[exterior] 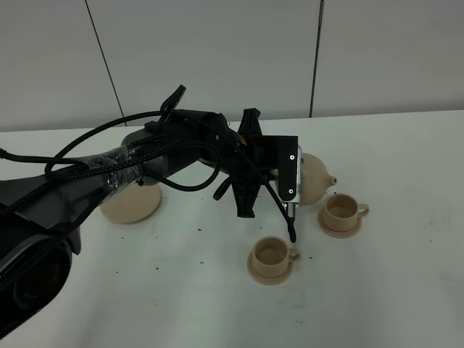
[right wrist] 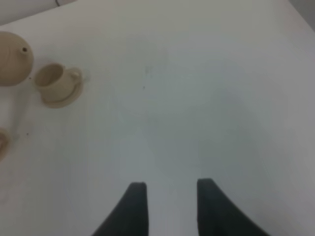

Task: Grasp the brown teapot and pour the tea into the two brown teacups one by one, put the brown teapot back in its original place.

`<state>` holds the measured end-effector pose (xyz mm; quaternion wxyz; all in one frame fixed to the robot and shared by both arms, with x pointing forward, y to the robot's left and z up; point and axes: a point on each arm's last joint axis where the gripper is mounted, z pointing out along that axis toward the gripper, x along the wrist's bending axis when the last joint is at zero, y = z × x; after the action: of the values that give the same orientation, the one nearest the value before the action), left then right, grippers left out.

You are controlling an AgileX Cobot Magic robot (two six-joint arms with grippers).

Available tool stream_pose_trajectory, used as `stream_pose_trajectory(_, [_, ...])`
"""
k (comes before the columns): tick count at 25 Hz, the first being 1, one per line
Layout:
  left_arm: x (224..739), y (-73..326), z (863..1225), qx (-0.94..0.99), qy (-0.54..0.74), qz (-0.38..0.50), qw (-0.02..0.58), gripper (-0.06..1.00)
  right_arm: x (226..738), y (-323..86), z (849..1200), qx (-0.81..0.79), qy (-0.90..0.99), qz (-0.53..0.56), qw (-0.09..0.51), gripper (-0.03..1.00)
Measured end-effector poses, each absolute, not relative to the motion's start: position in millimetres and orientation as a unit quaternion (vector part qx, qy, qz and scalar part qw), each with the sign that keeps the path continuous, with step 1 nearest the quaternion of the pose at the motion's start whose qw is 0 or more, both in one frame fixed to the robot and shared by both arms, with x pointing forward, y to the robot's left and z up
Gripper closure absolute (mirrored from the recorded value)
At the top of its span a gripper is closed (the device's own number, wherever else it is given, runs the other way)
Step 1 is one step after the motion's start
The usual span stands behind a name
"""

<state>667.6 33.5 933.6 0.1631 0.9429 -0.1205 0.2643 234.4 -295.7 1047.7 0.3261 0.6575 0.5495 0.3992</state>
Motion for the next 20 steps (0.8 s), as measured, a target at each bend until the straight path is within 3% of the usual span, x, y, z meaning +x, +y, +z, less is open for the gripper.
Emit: stream_pose_trajectory(20, [671.7,33.8,935.9,0.929,-0.169,0.305,0.124,0.78,234.4,-295.7,1047.7,0.658,0.549,0.399,0.326,0.73])
